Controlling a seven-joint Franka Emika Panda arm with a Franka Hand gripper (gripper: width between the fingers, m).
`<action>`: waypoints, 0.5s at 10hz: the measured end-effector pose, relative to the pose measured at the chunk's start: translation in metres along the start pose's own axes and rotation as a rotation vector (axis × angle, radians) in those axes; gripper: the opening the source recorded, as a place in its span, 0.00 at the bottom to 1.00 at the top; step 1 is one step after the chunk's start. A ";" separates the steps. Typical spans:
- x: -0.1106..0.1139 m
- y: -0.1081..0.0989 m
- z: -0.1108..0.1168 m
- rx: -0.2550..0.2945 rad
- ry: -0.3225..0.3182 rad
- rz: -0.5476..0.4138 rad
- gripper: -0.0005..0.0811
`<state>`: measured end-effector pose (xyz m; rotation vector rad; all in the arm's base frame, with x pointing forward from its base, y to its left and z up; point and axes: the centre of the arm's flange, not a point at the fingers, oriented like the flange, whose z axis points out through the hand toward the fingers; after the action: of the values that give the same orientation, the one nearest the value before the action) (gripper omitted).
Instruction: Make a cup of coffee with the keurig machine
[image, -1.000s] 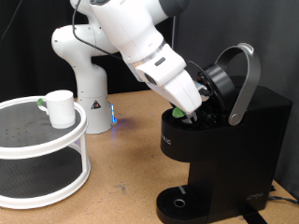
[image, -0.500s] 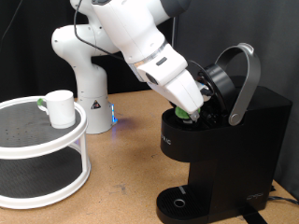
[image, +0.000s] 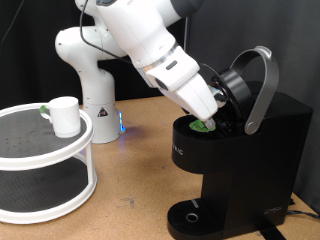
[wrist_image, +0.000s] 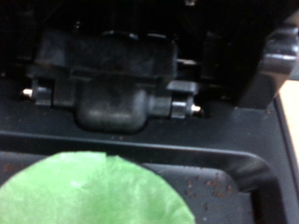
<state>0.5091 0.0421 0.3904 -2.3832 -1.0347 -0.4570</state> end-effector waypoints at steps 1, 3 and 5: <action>-0.001 0.002 -0.003 0.003 0.027 -0.006 0.99; -0.009 0.008 -0.020 0.024 0.077 -0.008 0.99; -0.024 0.014 -0.043 0.049 0.104 0.015 0.99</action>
<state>0.4997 -0.0044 0.4101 -2.2972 -0.9698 -0.5374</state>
